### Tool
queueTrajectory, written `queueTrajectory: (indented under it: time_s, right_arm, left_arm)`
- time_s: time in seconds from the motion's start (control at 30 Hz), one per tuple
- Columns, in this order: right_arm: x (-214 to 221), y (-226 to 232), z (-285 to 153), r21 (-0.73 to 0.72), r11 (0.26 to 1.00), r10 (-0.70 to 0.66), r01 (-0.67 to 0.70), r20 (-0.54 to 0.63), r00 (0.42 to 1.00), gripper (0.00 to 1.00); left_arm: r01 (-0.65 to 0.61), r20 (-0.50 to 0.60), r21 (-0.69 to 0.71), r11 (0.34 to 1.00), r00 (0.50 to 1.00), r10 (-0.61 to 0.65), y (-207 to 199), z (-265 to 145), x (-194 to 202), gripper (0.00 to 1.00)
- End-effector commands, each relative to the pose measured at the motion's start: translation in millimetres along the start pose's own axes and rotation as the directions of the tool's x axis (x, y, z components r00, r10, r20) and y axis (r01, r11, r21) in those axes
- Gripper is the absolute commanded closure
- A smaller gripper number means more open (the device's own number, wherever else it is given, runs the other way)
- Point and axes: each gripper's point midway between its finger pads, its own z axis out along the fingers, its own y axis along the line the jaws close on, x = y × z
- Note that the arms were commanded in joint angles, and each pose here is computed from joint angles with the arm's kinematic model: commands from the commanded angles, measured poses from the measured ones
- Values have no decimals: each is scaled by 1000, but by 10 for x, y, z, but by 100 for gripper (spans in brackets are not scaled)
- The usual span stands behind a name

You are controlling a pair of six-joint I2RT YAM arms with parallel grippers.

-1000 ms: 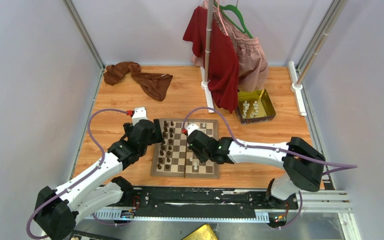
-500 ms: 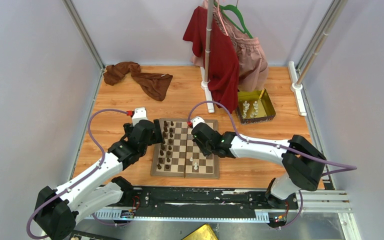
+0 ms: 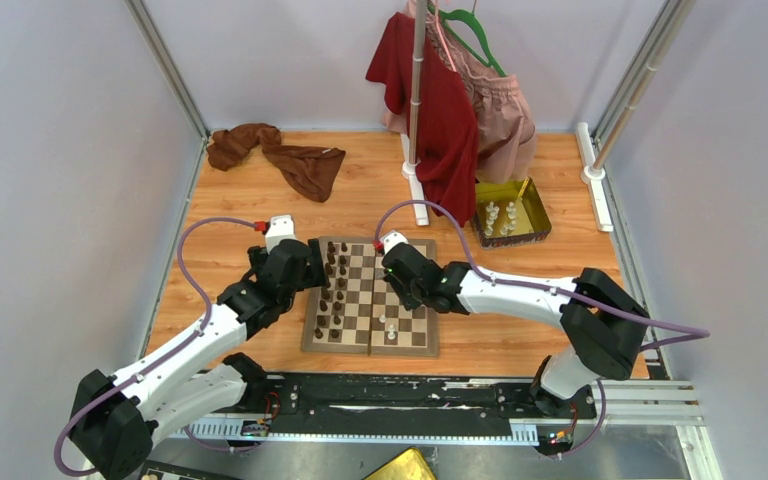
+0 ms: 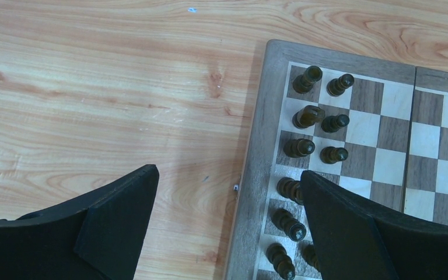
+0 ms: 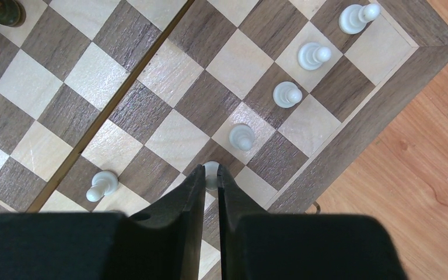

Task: Set up the chess pieces on the board
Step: Place the chess piece on the chessboard, then pick up the chess piece from the storage box.

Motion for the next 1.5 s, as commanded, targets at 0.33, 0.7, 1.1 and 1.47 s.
queueTrajectory:
  time_s: [0.33,0.7,1.1,1.47]
  right_arm:
    - [-142,-76,-145,18,999,-28,28,36,999,63]
    - [-239,142,-390,-6,995,-101,102,78,992,63]
    - [-149,606,-374,-157,974,-156,165,69,985,62]
    - [-92,838,-321,-248,954,-159,168,56,986,61]
  left_arm:
    - [16,20,0,1000,1000,-16,-19,14,-19,0]
    - [21,20,1,1000,1000,-21,-22,7,-30,0]
    - [16,16,-6,1000,1000,-16,-6,3,-20,0]
    - [17,19,-10,1000,1000,-17,18,-5,-6,0]
